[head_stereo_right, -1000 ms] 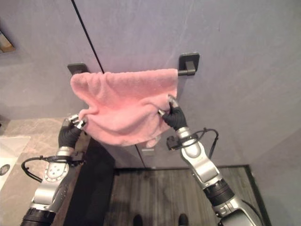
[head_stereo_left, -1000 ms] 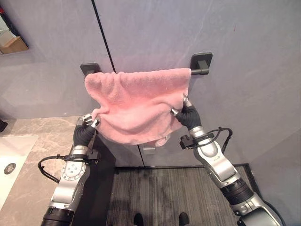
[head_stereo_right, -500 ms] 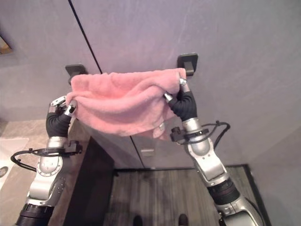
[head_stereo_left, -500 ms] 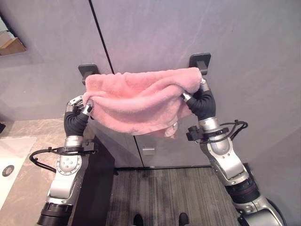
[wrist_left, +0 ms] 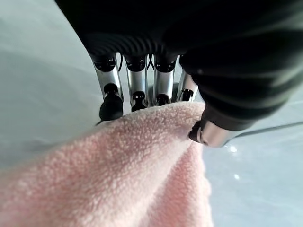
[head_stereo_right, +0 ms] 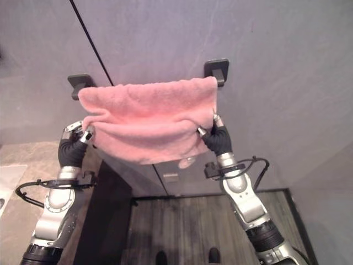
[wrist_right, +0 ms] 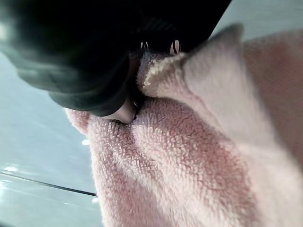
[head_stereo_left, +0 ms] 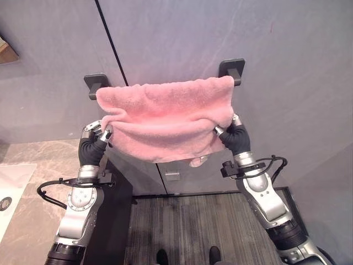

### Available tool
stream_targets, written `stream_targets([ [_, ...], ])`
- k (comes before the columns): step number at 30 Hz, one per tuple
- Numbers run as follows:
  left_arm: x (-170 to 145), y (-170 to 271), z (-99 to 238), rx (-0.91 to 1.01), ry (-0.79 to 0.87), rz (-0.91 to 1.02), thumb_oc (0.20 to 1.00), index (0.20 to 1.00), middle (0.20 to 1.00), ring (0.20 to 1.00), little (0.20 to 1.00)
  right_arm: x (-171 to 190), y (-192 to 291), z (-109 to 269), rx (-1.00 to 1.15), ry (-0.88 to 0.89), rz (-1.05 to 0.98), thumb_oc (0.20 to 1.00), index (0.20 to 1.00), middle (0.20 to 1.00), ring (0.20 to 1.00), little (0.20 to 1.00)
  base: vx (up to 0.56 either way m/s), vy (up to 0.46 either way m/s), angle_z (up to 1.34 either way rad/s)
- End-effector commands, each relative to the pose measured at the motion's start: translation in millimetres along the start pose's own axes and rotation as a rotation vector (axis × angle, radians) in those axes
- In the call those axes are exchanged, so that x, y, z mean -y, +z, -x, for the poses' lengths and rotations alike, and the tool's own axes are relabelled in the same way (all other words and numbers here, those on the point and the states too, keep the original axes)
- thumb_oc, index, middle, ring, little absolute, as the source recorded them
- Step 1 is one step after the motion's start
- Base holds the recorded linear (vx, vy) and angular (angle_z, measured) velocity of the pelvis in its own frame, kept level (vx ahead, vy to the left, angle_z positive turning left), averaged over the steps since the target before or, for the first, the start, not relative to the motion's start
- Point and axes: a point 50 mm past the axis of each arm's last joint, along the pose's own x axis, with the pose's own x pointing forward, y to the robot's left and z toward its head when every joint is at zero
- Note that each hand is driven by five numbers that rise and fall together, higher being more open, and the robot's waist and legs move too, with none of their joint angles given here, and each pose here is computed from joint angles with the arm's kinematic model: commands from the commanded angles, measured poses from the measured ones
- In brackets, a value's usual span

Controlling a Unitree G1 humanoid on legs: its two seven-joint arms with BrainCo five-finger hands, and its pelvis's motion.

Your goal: Put brush and paste in cup on sink, flatten towel.

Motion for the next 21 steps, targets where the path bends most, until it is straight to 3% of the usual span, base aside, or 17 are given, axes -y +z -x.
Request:
stream_targets([
  [1,-7.5,1.6,-8.3,0.024,-0.02,-0.045,0.2,0.2,0.2,0.2,0.2,-6.4,13.9,-7.1,0.079,0.022,-0.058,0.2,0.2,0.2,0.2,0.2,0.0,0.0,0.0],
  [8,-6.3,-35.0,-0.2,-0.143,-0.013,-0.058,0.2,0.2,0.2,0.2,0.2,-14.1,-9.5,-4.2,-0.031,0.044,-0.053,0.2,0.2,0.2,0.2,0.2,0.0,0.0,0.0],
  [21,-0.4,-56.2,8.3,-0.248,-0.043,-0.046,0.2,0.2,0.2,0.2,0.2,-18.3,-22.3,1.7,-0.095,0.064,-0.056,0.2,0.2,0.2,0.2,0.2,0.0,0.0,0.0],
])
